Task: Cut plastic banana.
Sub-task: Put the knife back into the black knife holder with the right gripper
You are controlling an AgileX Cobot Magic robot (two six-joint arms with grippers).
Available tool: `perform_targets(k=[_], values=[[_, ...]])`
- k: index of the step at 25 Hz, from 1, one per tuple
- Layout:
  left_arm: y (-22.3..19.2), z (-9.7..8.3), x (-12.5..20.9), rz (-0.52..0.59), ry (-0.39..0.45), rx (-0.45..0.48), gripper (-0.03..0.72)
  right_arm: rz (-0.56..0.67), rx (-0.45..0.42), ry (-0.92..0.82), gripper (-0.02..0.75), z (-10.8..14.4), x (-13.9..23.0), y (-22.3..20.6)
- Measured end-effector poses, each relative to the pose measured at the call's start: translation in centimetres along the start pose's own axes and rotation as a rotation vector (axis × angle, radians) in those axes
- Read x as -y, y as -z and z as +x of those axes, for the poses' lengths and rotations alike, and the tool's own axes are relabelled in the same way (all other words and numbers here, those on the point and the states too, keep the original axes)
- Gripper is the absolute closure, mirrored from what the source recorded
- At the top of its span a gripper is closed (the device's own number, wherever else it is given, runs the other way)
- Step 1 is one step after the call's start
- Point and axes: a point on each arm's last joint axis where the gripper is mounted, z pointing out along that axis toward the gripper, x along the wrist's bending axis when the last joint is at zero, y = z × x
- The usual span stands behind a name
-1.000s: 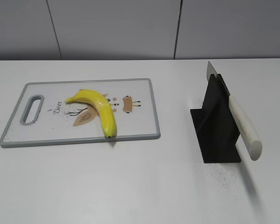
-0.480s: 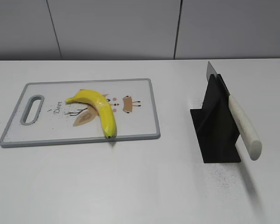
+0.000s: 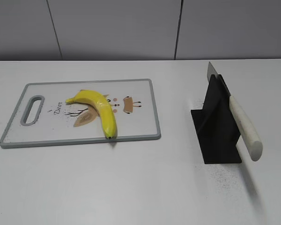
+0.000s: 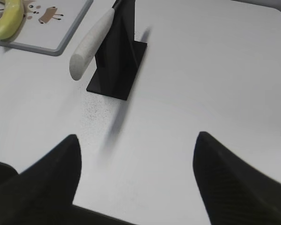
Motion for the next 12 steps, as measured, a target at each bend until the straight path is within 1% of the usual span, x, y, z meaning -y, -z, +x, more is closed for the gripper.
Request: perform_targets(k=[3,12], values=[[0.0,-0.01,0.0,0.0,0.0,0.001,0.18,-0.03,-0.008,0.013,0.146,0.1,-0.04,-0.48],[0.0,-0.02,0.0,0.0,0.001,0.002,0.181,-0.049,-0.031,0.035,0.15,0.33,-0.13,-0.67]])
